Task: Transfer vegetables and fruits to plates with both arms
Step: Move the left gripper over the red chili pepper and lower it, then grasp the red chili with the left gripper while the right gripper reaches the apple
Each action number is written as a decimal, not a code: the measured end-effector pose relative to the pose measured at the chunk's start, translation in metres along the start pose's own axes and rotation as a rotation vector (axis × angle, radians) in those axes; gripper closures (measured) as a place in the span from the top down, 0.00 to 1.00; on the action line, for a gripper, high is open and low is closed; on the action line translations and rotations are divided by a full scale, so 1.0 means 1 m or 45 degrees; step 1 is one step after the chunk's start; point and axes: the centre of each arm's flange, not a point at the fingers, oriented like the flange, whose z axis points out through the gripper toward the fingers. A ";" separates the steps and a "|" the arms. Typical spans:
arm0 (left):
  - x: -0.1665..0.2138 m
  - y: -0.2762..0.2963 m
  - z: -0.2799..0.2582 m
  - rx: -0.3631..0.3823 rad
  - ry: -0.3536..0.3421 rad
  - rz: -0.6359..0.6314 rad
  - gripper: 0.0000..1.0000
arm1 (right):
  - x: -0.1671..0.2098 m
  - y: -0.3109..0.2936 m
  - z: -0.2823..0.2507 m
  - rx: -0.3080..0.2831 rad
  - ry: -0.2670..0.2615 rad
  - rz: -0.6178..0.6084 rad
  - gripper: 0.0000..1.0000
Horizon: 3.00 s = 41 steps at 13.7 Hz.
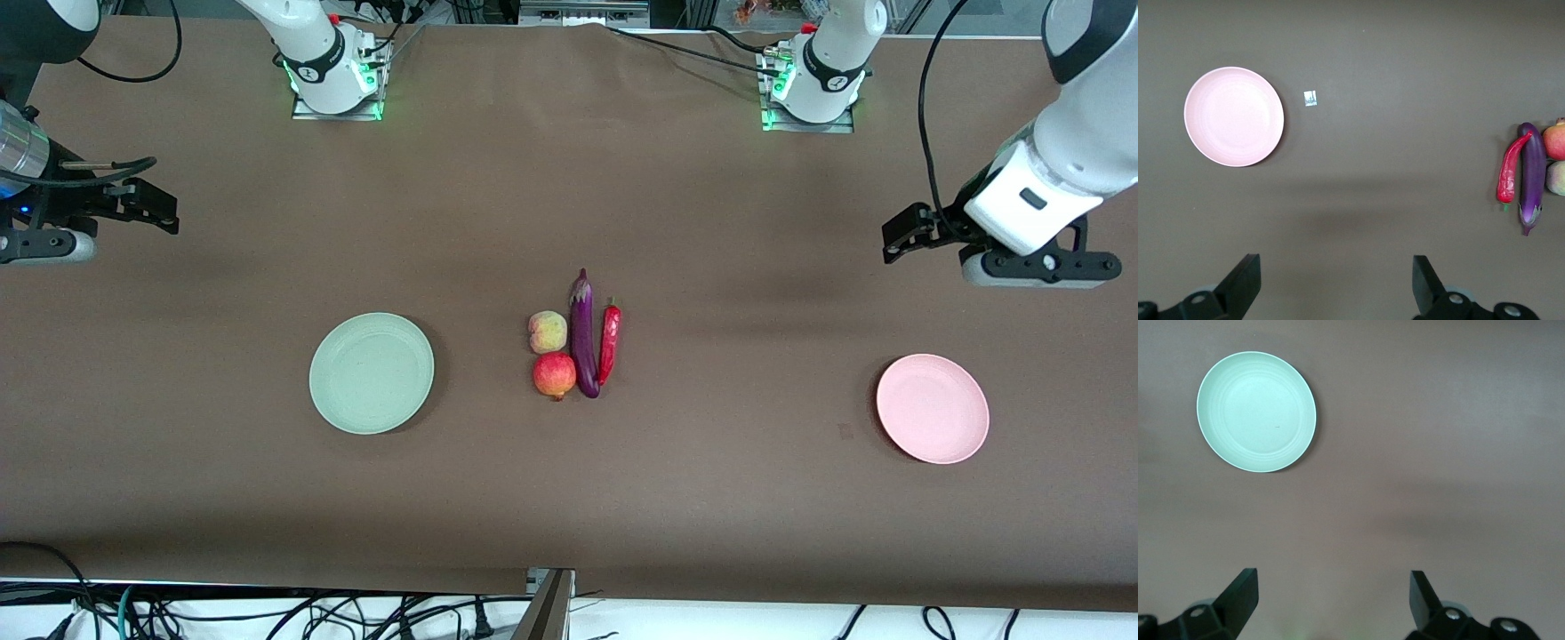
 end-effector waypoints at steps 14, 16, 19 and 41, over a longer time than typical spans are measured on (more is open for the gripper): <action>0.029 -0.017 0.083 -0.087 -0.236 -0.022 1.00 | 0.006 0.001 -0.003 0.001 0.016 -0.011 1.00; 0.031 0.001 0.082 -0.141 -0.240 -0.027 1.00 | 0.010 0.001 -0.001 0.001 0.013 -0.010 1.00; 0.033 0.084 0.114 -0.140 -0.272 -0.124 1.00 | 0.012 0.000 0.001 0.007 0.010 -0.012 1.00; 0.019 0.307 0.393 -0.098 -0.143 -0.082 1.00 | 0.104 -0.122 0.172 0.179 -0.128 0.023 1.00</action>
